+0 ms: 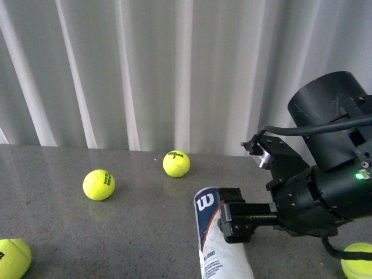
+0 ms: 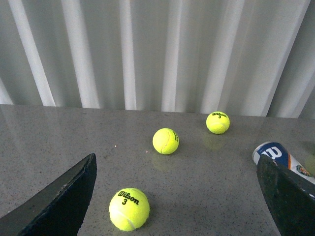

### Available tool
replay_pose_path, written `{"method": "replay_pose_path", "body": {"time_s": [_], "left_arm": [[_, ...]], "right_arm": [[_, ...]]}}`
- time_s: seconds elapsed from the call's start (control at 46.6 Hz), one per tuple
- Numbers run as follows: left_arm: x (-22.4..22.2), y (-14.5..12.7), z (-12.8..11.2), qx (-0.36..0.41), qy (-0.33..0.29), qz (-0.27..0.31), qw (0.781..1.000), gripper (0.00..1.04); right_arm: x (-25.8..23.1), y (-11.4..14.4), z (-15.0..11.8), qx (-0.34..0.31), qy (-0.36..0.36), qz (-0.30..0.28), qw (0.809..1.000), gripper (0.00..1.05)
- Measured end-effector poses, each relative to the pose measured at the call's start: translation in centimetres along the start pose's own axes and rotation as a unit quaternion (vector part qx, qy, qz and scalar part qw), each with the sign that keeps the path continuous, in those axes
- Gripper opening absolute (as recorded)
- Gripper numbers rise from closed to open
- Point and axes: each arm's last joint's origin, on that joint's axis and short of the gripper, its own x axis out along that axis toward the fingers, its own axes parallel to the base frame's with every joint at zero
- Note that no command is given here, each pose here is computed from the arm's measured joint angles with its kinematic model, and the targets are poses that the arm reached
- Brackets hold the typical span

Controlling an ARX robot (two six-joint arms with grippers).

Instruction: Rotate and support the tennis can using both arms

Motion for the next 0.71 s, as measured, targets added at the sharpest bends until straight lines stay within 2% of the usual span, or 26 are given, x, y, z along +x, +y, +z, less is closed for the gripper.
{"method": "replay_pose_path", "body": {"time_s": [0.322,0.558,0.623,0.709], "left_arm": [[0.0,0.0,0.0,0.000,0.000,0.000,1.000,0.98],[0.0,0.0,0.0,0.000,0.000,0.000,1.000,0.98],[0.0,0.0,0.0,0.000,0.000,0.000,1.000,0.98],[0.0,0.0,0.0,0.000,0.000,0.000,1.000,0.98]], "right_arm": [[6.2,0.0,0.8,0.029,0.044,0.005,0.999,0.98],[8.8,-0.1,0.5,0.002,0.079,-0.012,0.997,0.98],[8.8,-0.1,0.6,-0.011,0.078,-0.011,0.997,0.89],[8.6,-0.2,0.8,-0.069,0.061,-0.019,0.996,0.76]]}}
